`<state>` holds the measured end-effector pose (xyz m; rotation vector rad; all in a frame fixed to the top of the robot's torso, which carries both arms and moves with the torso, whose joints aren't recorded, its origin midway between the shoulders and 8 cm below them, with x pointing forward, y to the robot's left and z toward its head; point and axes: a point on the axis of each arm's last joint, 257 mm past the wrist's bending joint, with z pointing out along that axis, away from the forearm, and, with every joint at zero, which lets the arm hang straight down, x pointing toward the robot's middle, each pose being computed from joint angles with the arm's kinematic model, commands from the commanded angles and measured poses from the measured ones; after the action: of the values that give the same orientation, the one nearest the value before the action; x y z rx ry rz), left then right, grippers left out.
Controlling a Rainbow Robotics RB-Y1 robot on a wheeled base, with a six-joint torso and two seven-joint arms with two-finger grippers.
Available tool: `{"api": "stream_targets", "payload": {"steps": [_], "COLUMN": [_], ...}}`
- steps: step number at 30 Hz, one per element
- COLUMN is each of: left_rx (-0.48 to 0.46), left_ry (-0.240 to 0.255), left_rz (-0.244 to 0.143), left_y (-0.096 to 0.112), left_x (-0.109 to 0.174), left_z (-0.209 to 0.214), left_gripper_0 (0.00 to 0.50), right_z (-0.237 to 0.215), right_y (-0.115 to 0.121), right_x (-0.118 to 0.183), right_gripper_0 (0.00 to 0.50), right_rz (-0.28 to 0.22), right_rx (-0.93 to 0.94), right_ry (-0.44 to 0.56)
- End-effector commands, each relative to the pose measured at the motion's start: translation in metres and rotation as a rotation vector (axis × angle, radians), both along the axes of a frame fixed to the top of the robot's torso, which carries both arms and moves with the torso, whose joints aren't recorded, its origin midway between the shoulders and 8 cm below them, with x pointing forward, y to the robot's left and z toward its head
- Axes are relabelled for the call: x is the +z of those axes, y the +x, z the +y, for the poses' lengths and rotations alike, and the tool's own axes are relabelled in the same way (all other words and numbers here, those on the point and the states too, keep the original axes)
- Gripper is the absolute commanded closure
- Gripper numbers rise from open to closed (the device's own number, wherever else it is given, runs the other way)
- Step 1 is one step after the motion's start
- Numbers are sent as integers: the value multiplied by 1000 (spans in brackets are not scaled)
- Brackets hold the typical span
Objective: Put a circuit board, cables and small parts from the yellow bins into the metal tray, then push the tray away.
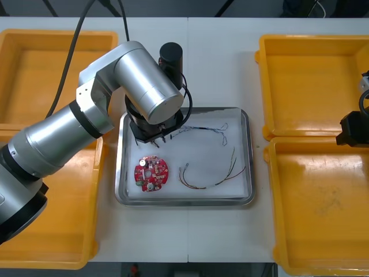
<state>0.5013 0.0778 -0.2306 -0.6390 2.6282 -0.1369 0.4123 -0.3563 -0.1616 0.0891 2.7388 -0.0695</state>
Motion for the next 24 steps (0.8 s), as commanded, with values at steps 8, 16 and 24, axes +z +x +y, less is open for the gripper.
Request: {"api": "stream_targets", "payload": {"steps": [8,16,24], "left_rx": [33,26,18], "left_ry": [-23,-2,46], "left_rz": [10,12,-10], "left_y": [-5,-8,-15], "left_x": [-17,-18,6], "left_z": [-16,-15,-8], "left_gripper_0": [470,231,0], "right_z": [0,0,0], "right_y": [2,2,2], "right_x": [10,10,10], "right_gripper_0": [0,0,0], "right_rz": [-36,-36,-36], "right_rx": [22,22,22], "right_ry": [0,0,0]}}
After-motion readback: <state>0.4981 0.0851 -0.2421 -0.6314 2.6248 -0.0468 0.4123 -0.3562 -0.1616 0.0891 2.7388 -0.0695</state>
